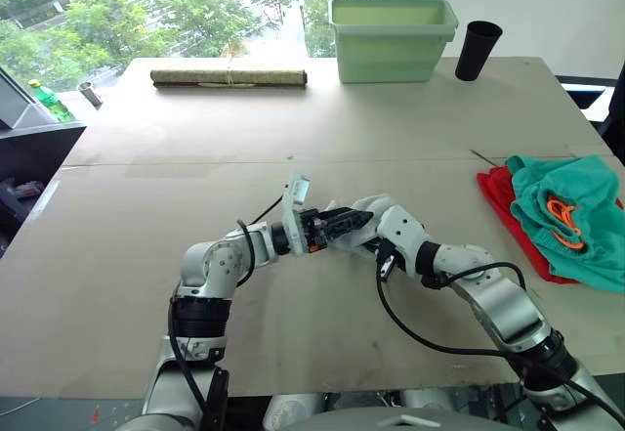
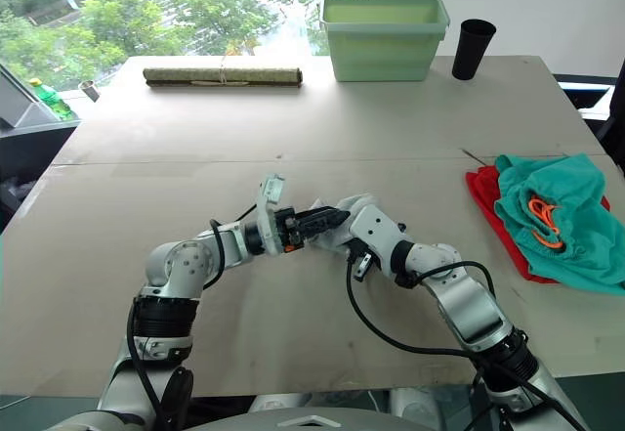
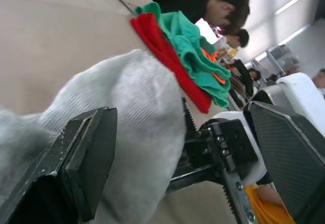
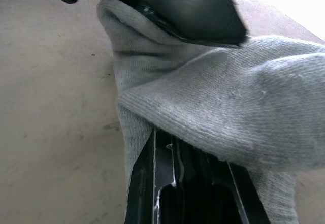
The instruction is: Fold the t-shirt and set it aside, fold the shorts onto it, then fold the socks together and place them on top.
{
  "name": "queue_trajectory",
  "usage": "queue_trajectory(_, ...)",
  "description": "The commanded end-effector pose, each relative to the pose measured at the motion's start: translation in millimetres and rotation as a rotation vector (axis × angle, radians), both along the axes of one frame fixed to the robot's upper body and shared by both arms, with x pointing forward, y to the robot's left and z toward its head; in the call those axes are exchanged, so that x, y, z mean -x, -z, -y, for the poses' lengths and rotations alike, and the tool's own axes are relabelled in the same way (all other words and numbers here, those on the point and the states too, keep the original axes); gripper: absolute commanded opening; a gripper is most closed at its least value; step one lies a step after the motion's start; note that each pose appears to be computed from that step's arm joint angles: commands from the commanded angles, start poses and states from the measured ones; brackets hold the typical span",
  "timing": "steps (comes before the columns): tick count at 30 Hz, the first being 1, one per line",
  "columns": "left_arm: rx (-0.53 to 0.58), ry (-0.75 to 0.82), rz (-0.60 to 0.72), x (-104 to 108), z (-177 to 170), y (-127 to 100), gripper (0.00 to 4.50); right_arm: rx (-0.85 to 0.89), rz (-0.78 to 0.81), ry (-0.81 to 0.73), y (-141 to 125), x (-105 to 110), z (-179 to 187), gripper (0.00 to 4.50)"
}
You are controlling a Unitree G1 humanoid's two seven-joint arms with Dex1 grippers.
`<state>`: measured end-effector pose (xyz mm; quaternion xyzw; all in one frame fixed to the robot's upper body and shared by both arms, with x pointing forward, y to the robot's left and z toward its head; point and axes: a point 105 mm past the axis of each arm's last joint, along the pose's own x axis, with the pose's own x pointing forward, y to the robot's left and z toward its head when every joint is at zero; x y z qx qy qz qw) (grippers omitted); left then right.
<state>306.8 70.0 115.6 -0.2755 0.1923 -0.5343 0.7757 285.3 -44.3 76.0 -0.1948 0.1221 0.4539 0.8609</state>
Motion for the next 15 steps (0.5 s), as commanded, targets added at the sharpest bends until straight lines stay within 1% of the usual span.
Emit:
queue_trajectory(1,0.052,-0.050,0.026,-8,-14,-12,4.42,0.048,-0.064,0.023,18,4,8,0.00)
queue_trajectory(3,0.084,-0.130,0.028,-17,-35,-20,4.42,0.050,-0.065,0.027,18,4,10,0.00)
queue_trajectory(4,0.066,-0.159,0.042,-19,-45,-21,4.42,0.051,-0.065,0.028,18,4,10,0.00)
queue_trajectory(6,0.016,-0.185,0.066,-21,-60,-22,4.42,0.052,-0.065,0.030,19,3,10,0.00)
queue_trajectory(9,-0.133,-0.211,0.139,-22,-78,-15,4.42,0.049,-0.066,0.027,19,2,9,0.00)
queue_trajectory(11,-0.221,-0.205,0.193,-19,-82,-12,4.42,0.046,-0.064,0.023,19,2,8,0.00)
queue_trajectory(15,-0.282,-0.203,0.203,-16,-79,-2,4.42,0.041,-0.061,0.019,18,0,6,0.00)
